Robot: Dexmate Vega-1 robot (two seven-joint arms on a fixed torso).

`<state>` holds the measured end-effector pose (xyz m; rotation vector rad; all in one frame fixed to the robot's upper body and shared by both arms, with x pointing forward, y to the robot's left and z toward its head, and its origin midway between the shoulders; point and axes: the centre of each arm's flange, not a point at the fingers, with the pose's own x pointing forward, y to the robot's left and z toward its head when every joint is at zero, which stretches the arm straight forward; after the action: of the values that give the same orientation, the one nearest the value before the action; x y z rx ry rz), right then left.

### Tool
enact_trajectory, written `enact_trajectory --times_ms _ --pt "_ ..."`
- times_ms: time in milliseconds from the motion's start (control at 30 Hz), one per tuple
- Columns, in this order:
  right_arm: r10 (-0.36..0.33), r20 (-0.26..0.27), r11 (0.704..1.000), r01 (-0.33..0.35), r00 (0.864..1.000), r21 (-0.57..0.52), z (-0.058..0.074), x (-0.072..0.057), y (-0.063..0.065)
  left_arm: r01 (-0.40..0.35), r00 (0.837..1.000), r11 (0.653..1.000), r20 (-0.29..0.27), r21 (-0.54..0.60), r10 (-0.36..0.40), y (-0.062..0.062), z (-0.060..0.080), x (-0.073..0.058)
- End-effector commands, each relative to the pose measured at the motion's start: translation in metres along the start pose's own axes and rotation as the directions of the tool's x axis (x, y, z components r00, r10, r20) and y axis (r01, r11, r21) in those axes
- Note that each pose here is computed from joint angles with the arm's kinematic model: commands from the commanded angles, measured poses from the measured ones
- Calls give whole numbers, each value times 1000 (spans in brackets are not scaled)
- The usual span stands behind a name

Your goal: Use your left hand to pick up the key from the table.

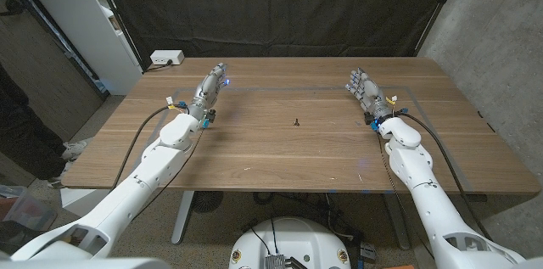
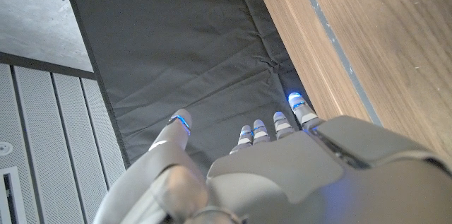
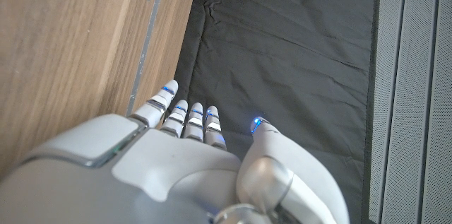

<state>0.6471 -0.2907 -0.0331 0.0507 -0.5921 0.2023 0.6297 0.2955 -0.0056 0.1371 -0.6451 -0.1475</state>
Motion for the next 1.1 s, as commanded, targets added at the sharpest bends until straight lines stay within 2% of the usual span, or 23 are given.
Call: enact_trajectory --times_ms 33,467,1100 --pt "-4 3 1000 4 1000 3 -1 -5 -2 13 1000 996 24 90 -16 1 18 4" --pt "-5 6 1000 4 1000 9 -2 -4 0 29 998 982 55 185 -40 1 41 10" --pt "-8 11 1000 8 1000 17 -4 -4 -3 45 993 927 87 372 -83 -5 78 22"
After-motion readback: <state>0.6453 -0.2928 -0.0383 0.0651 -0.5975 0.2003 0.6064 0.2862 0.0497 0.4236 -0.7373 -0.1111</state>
